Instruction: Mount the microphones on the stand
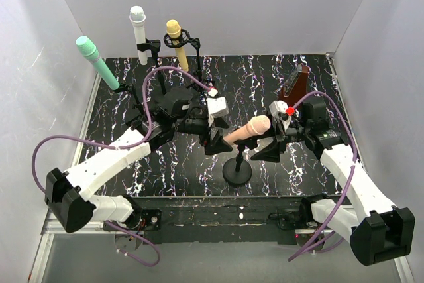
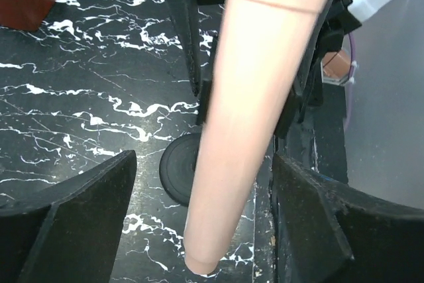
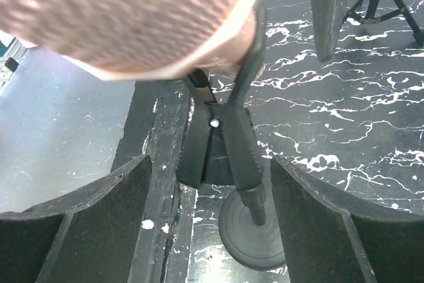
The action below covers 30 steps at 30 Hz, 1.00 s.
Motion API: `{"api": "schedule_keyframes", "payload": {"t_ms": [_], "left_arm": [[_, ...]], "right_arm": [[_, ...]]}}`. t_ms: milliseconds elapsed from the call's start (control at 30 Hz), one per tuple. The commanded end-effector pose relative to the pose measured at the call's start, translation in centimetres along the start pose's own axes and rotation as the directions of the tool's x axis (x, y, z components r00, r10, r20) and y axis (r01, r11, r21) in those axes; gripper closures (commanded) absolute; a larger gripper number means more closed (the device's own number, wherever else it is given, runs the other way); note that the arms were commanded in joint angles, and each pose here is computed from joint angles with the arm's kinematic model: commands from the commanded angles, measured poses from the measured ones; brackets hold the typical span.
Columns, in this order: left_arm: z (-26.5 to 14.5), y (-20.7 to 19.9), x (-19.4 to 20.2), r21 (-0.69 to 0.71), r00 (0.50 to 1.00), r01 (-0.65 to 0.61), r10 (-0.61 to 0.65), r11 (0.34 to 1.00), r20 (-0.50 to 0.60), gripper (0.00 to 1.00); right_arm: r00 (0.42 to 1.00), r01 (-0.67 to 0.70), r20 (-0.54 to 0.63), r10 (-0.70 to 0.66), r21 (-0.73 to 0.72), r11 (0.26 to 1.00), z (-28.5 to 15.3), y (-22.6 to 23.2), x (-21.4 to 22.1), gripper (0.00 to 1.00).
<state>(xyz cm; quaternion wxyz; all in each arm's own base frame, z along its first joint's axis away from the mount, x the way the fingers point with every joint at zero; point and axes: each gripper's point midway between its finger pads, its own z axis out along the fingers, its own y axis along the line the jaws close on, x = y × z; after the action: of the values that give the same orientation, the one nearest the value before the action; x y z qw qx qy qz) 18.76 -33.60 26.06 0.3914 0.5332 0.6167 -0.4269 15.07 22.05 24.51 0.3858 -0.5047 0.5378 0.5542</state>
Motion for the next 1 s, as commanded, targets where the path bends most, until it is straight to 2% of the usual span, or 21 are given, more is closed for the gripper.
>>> {"api": "schedule_keyframes", "payload": {"t_ms": [0, 100, 433, 700, 967], "left_arm": [[-2.0, -0.3, -3.2, -0.070, 0.994, -0.043, 0.050, 0.997, 0.100, 0.12], [-2.8, -0.8, -4.0, -0.082, 0.990, -0.056, 0.066, 0.995, 0.127, 0.02], [-6.8, -2.6, -4.9, -0.177, 0.975, -0.080, 0.114, 0.981, 0.191, 0.02], [-9.1, -2.5, -3.7, -0.296, 0.968, 0.015, 0.060, 0.955, 0.243, 0.02], [-9.4, -2.2, -3.4, -0.320, 0.963, 0.100, -0.011, 0.942, 0.269, 0.02]], "right_arm": [[1.000, 0.029, 0.011, -0.029, 0.001, 1.000, -0.5, 0.6, -0.2, 0.20], [0.999, 0.041, 0.009, -0.041, 0.032, 0.999, -0.9, 0.3, 0.0, 0.19], [0.993, 0.115, -0.031, -0.112, 0.128, 0.985, -2.8, 0.0, 1.8, 0.13], [0.995, 0.097, 0.004, -0.100, 0.219, 0.971, -4.8, -1.0, 1.9, 0.11], [0.998, 0.063, 0.007, -0.069, 0.302, 0.951, -6.2, -1.8, 3.3, 0.09]]}}
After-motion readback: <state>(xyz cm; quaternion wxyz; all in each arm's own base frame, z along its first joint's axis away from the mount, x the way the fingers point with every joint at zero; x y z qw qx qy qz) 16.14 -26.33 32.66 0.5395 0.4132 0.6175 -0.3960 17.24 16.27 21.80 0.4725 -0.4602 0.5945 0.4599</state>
